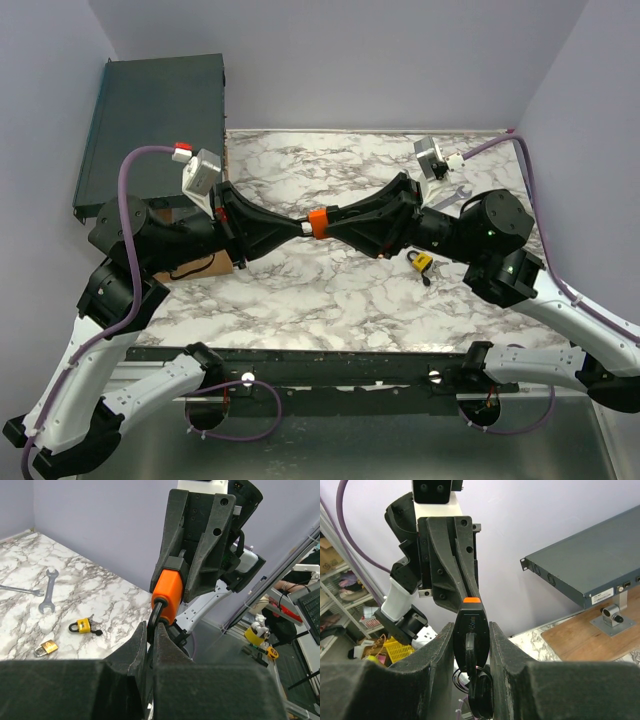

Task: Lock with the key
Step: Lock the lock.

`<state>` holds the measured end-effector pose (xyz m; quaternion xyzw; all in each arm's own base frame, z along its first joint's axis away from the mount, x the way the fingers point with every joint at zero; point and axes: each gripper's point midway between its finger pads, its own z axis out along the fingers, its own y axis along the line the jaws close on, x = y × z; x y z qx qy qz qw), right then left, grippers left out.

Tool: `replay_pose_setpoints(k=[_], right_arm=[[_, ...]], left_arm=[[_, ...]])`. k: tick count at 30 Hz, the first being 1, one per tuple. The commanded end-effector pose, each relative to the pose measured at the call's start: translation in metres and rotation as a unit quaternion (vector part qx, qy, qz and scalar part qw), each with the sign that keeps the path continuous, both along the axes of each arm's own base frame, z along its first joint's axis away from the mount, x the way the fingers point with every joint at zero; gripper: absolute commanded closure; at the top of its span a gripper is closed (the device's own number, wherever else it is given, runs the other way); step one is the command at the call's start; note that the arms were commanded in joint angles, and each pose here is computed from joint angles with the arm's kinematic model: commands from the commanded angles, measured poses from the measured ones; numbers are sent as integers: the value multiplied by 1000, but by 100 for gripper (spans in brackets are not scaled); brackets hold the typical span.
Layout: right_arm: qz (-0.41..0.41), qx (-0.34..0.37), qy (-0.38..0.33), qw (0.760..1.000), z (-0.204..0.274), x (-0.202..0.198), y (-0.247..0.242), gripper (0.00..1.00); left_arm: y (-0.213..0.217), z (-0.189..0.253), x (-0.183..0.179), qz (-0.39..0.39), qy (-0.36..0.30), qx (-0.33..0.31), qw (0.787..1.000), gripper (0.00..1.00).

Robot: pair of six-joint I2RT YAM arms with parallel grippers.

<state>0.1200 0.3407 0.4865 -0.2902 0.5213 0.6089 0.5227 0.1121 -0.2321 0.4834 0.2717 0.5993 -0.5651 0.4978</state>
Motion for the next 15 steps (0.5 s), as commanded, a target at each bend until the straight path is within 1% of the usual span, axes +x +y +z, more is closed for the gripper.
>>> replay_pose_setpoints(k=[1, 2, 5, 8, 11, 14, 15], right_arm=[[39, -112, 69, 991, -79, -8, 30, 99], [37, -105, 68, 991, -75, -8, 29, 99], [30, -89, 65, 993, -65, -8, 24, 99], [29, -70, 57, 995, -54, -9, 22, 99], [31, -67, 59, 996, -54, -8, 24, 99], [30, -62, 59, 996, -53, -8, 24, 99], [28, -59, 59, 996, -51, -8, 23, 99]], left_arm=[[-13, 12, -8, -43, -20, -17, 999, 100], [-14, 12, -8, -44, -19, -17, 999, 100], [-15, 10, -6, -40, -10, -16, 999, 94], [-15, 9, -2, -31, -2, -14, 999, 92], [-17, 8, 2, -29, 5, -13, 999, 84], [-19, 8, 1, -36, 7, -16, 999, 82], [-19, 7, 1, -37, 8, -16, 999, 83]])
